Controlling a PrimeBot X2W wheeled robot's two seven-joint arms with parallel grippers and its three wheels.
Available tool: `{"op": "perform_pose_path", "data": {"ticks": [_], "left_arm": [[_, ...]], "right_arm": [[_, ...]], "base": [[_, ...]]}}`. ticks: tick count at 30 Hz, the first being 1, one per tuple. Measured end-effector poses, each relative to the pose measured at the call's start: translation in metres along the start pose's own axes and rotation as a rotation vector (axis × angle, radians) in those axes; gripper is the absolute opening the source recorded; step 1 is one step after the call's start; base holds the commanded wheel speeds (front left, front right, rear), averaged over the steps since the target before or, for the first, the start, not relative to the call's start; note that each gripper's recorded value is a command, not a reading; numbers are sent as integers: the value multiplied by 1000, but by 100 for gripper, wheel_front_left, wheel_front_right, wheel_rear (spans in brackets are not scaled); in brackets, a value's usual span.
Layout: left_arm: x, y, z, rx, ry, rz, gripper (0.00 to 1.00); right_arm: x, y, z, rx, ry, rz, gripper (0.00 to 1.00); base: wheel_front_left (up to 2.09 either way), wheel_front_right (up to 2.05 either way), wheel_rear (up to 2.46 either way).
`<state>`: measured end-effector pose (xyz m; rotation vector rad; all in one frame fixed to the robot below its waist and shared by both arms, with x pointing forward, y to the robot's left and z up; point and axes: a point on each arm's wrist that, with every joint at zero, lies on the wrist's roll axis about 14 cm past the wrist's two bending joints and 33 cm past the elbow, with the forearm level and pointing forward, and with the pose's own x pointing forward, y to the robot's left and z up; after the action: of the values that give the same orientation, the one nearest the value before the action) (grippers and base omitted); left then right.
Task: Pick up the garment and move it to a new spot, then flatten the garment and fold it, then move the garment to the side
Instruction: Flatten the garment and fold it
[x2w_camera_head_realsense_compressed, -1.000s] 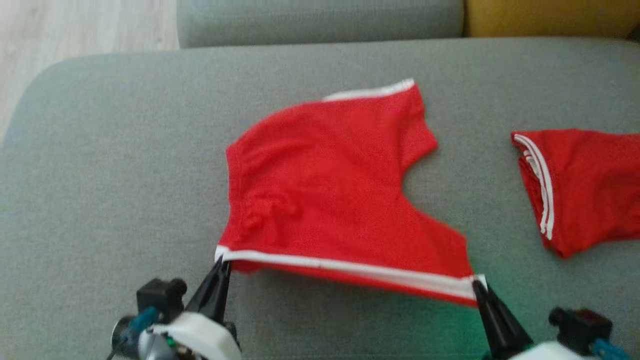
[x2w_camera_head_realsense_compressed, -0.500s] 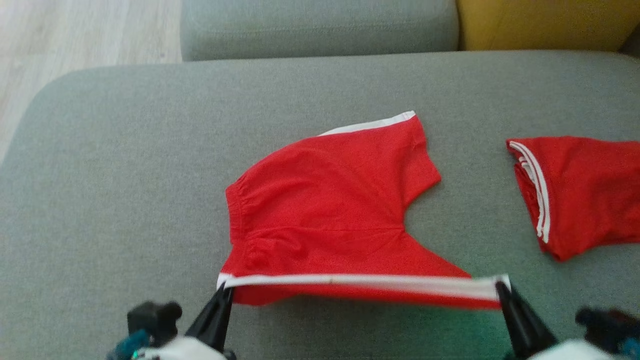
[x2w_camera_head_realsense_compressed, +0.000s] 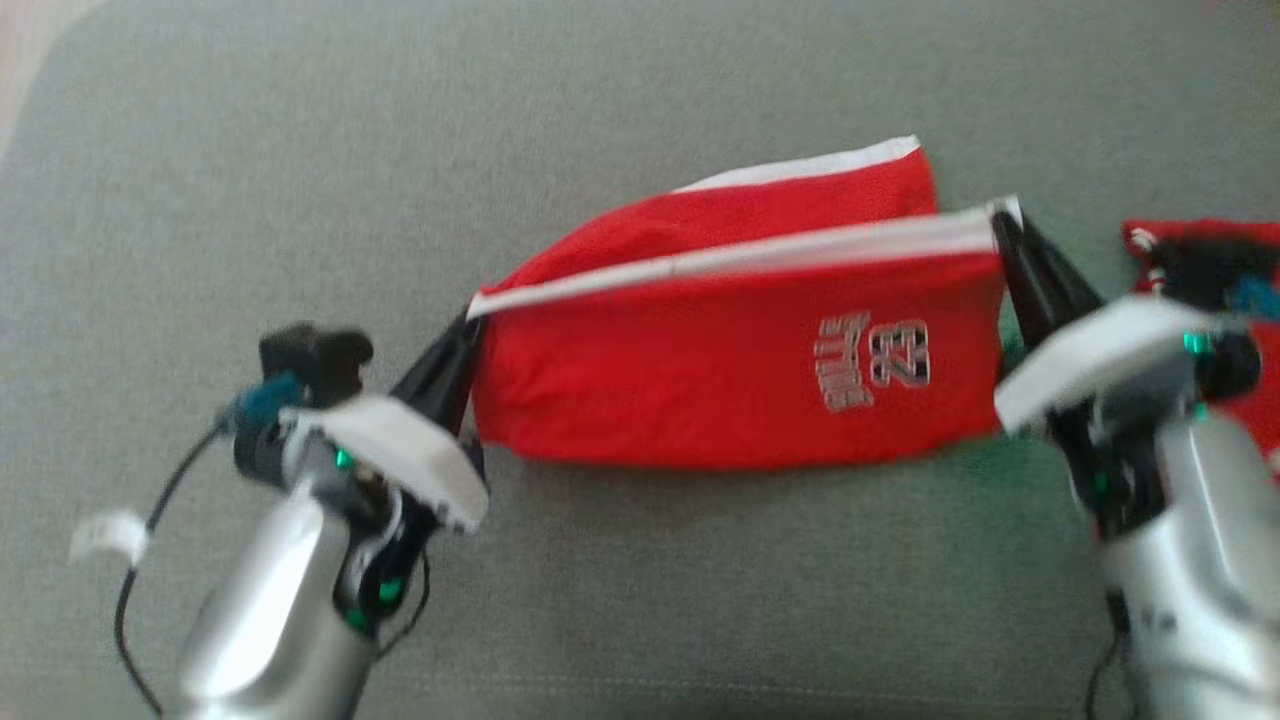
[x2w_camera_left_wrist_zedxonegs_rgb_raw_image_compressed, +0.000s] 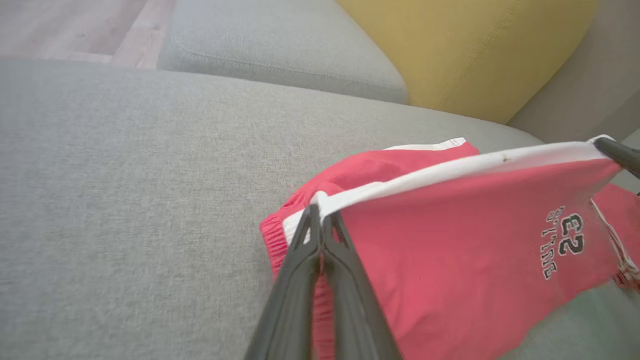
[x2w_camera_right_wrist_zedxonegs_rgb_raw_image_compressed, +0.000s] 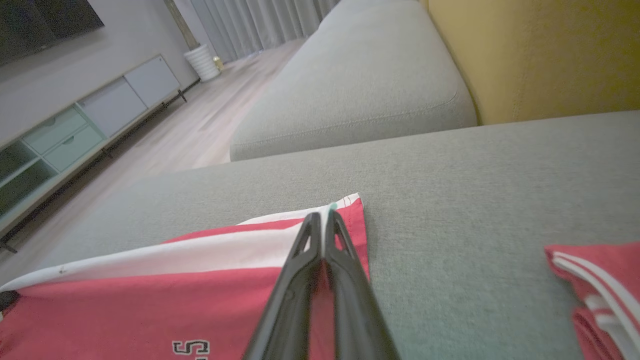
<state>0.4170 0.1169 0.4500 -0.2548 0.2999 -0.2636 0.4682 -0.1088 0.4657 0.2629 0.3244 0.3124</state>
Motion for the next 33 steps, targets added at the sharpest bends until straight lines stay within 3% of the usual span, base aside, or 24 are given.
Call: {"op": "perform_pose_path", "data": {"ticks": [8,15,16,17,18,24,29,33], "left_arm": [[56,25,-6,-24,39,24,0],[72,39,-32,-28,116,47,0],[74,38,-34,-30,121,43,35],[75,37,-34,-36,118,43,77],[76,36,-34,-43,106,44,100],[74,37,-29,-56,39,60,100],[64,37,-12,-26,-52,120,100],[51,30,26,28,-197,139,100]], "right_arm": [[84,-4,-4,-34,79,49,0],[114,-9,-39,-33,182,46,0],[115,-11,-45,-37,192,40,48],[116,-11,-44,-35,179,40,100],[116,-11,-43,-37,165,41,100],[110,-3,-23,-68,36,68,100],[97,1,14,-124,-125,87,100],[77,-2,32,-171,-204,75,100]], "base": [[0,0,0],[0,0,0],[0,0,0],[0,0,0],[0,0,0],[0,0,0],[0,0,0],[0,0,0]]}}
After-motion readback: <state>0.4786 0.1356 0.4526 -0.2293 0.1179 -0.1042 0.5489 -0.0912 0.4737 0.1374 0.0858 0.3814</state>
